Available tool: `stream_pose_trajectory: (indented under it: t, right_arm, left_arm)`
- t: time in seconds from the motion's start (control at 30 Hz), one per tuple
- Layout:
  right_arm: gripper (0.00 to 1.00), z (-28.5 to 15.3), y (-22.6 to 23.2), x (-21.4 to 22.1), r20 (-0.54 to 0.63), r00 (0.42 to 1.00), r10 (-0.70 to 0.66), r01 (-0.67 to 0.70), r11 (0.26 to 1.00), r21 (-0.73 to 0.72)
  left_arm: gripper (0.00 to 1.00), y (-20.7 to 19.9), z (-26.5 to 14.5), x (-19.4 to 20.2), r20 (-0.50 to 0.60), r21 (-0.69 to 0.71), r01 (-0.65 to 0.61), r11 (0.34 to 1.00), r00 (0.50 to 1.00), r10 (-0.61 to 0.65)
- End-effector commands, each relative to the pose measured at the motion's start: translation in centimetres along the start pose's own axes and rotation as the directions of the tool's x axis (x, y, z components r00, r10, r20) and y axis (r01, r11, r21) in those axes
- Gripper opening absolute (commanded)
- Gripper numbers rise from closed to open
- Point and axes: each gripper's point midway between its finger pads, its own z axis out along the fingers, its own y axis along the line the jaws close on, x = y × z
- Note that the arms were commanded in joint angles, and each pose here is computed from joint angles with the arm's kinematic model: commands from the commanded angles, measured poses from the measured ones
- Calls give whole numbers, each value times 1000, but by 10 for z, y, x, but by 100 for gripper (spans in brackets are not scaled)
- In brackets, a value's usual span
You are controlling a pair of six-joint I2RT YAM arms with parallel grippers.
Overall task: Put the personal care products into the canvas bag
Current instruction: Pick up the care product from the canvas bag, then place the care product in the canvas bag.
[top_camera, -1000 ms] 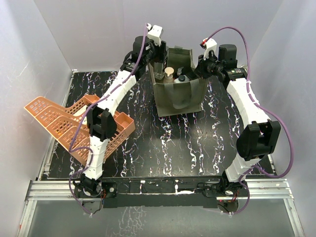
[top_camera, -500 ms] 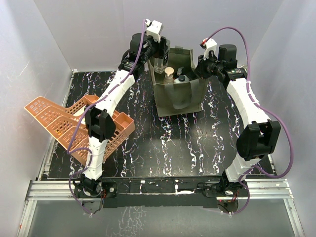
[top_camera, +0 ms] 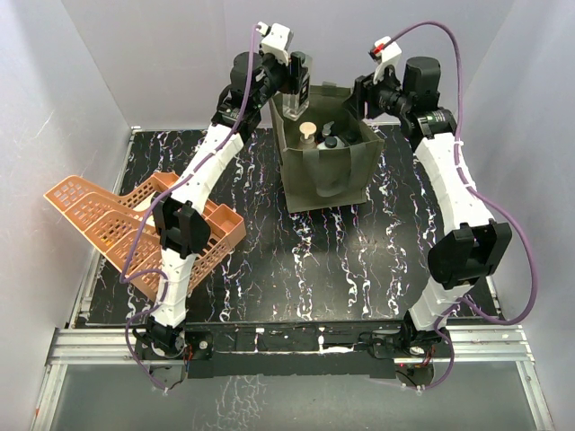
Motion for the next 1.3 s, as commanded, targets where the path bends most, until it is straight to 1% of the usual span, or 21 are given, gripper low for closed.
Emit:
stream_pose_trajectory:
  t: [0.0, 0.03, 0.1, 0.2, 0.33, 0.57, 0.77, 0.87, 0.97, 1.07, 1.13, 1.27]
  right_arm:
    - [56, 1, 18, -61, 171, 980, -101, 107, 994, -31]
    - [59, 1, 22, -66, 184, 977, -111, 120, 992, -40]
    - [66, 16, 26, -58, 175, 978, -111, 125, 990, -68]
    - [69, 24, 31, -59, 193, 974, -118, 136, 987, -82]
    - [69, 29, 30, -64, 216, 970, -110, 131, 988, -83]
    - [69, 26, 23, -61, 202, 972, -119, 129, 991, -39]
    - [69, 25, 16, -55, 182, 975, -127, 128, 992, 5]
    - [69, 27, 7, -53, 165, 977, -133, 127, 991, 42]
    - [69, 28, 6, -50, 154, 978, -141, 135, 990, 50]
    - [69, 27, 1, -44, 128, 981, -147, 138, 988, 75]
    - [69, 25, -7, -38, 97, 984, -148, 136, 984, 117]
    - [70, 22, -28, -27, 28, 988, -155, 146, 968, 206]
  left_arm:
    - [0, -6, -66, -191, 423, -6, -16, 1000, 906, 17]
    - [0, -7, -67, -193, 428, -3, -6, 1000, 904, 7]
    - [0, -9, -68, -194, 430, 3, 3, 1000, 903, -4]
    - [0, -11, -68, -192, 423, 19, 14, 1000, 906, -21]
    - [0, -13, -69, -188, 410, 25, 11, 1000, 912, -20]
    - [0, 2, -61, -164, 347, -78, -44, 996, 935, 69]
    - [0, 10, -58, -137, 276, -146, -22, 989, 959, 63]
    - [0, 11, -55, -123, 238, -165, -14, 986, 970, 54]
    - [0, 13, -54, -111, 219, -177, -20, 984, 974, 59]
    - [0, 14, -49, -100, 211, -184, -26, 983, 975, 65]
    - [0, 14, -45, -93, 208, -184, -17, 983, 976, 56]
    - [0, 20, -38, -82, 209, -216, 42, 975, 978, 5]
